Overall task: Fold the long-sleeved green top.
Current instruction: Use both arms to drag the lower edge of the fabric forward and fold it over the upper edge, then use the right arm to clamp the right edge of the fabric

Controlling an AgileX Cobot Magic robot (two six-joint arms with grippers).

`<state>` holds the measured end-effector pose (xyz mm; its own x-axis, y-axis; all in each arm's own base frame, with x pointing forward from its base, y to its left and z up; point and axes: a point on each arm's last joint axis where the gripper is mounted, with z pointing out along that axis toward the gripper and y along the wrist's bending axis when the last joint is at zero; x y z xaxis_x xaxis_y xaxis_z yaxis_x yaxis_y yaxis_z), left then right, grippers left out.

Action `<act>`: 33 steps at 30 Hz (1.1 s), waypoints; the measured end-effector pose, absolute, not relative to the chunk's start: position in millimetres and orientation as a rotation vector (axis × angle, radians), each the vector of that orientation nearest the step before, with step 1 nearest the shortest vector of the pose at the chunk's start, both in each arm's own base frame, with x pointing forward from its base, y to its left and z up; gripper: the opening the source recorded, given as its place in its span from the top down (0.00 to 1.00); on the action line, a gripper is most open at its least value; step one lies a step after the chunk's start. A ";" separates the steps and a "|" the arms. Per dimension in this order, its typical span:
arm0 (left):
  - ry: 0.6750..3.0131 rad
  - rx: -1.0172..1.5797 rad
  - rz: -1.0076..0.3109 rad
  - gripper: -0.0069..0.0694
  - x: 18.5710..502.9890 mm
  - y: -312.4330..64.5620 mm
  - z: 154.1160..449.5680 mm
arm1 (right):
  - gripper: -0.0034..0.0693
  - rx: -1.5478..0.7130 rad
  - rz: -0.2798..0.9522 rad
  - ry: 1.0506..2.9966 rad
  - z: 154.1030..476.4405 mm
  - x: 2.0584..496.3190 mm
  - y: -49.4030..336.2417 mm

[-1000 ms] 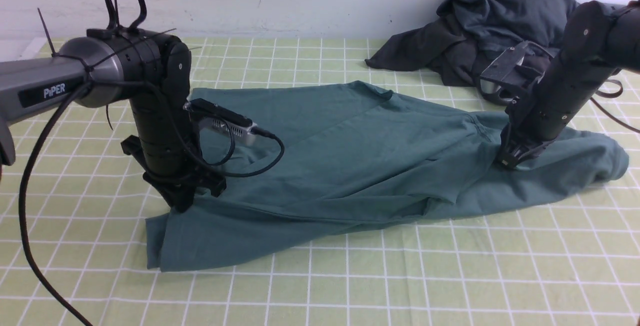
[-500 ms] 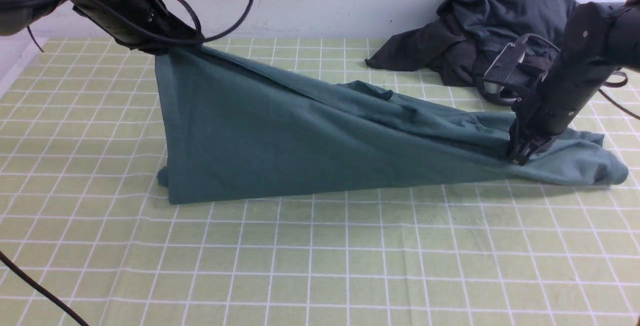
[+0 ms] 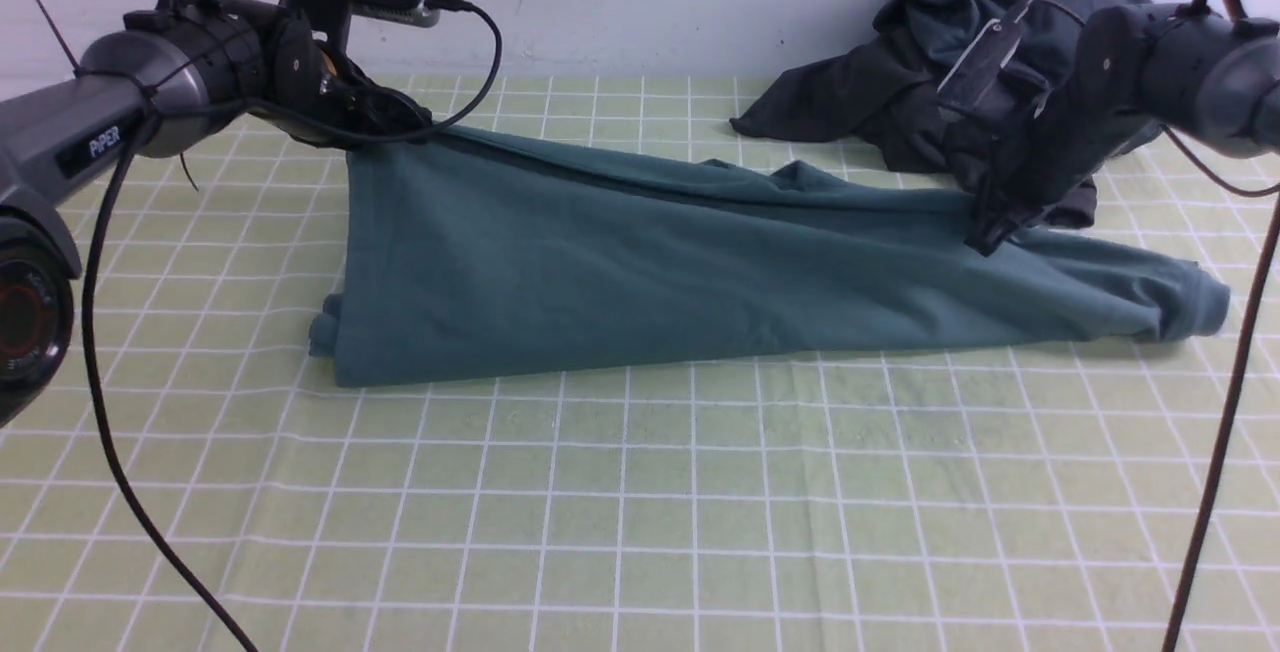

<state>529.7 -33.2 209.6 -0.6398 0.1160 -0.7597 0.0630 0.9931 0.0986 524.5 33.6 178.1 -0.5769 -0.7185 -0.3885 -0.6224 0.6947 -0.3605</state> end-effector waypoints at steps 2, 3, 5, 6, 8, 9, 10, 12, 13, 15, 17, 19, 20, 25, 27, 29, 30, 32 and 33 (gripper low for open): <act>2.260 0.103 0.070 0.89 537.5 -33.2 203.7 | 0.93 -0.868 -0.231 2.385 175.6 535.3 29.7; 2.259 0.100 0.069 0.89 540.3 -33.0 200.3 | 0.90 -0.807 -0.226 2.377 176.2 538.2 27.5; 2.254 0.100 0.069 0.85 544.2 -32.7 196.1 | 0.82 -0.714 -0.217 2.362 178.7 541.6 24.6; 2.251 0.100 0.070 0.85 544.8 -32.7 196.4 | 0.82 -0.706 -0.216 2.363 179.1 541.8 24.6; 2.251 0.109 0.079 0.80 546.8 -31.5 192.6 | 0.73 -0.632 -0.215 2.351 181.2 544.0 22.5; 2.251 0.112 0.085 0.72 548.0 -30.9 190.9 | 0.65 -0.559 -0.201 2.350 182.9 545.1 22.0; 2.260 0.109 0.093 0.66 548.5 -28.5 191.7 | 0.59 -0.503 -0.198 2.353 186.7 544.8 20.8; 2.286 0.097 0.111 0.55 547.6 -23.5 196.9 | 0.52 -0.423 -0.190 2.368 197.1 541.9 19.2; 2.294 0.096 0.113 0.53 547.2 -23.3 198.4 | 0.51 -0.405 -0.184 2.374 198.7 541.2 19.0; 2.360 0.064 0.138 0.45 541.0 -16.5 217.5 | 0.50 -0.308 -0.143 2.381 229.8 531.2 20.6; 2.406 0.043 0.134 0.45 535.9 -16.0 227.4 | 0.55 -0.295 -0.109 2.386 241.7 526.5 23.9; 2.496 0.050 0.086 0.50 524.2 -23.2 241.0 | 0.71 -0.369 -0.008 2.402 251.2 519.1 39.6; 2.519 0.067 0.070 0.52 520.9 -26.5 243.9 | 0.76 -0.399 0.041 2.411 249.7 517.6 46.5; 2.710 0.284 -0.110 0.72 504.1 -63.4 230.0 | 0.95 -0.683 0.296 2.397 205.9 519.7 94.2; 2.779 0.403 -0.217 0.81 499.7 -85.7 210.9 | 0.97 -0.798 0.376 2.330 165.9 526.5 119.1; 2.810 0.473 -0.265 0.88 497.3 -101.6 197.6 | 0.97 -0.853 0.362 2.246 137.0 533.6 133.2; 2.820 0.505 -0.274 0.90 496.6 -108.0 190.9 | 0.97 -0.803 0.310 2.157 129.6 542.8 138.2; 2.822 0.537 -0.276 0.91 495.8 -113.9 186.6 | 0.97 -0.761 0.240 2.084 126.6 549.9 140.3; 2.822 0.558 -0.272 0.91 495.1 -117.9 184.6 | 0.97 -0.681 0.170 2.032 123.0 556.8 139.2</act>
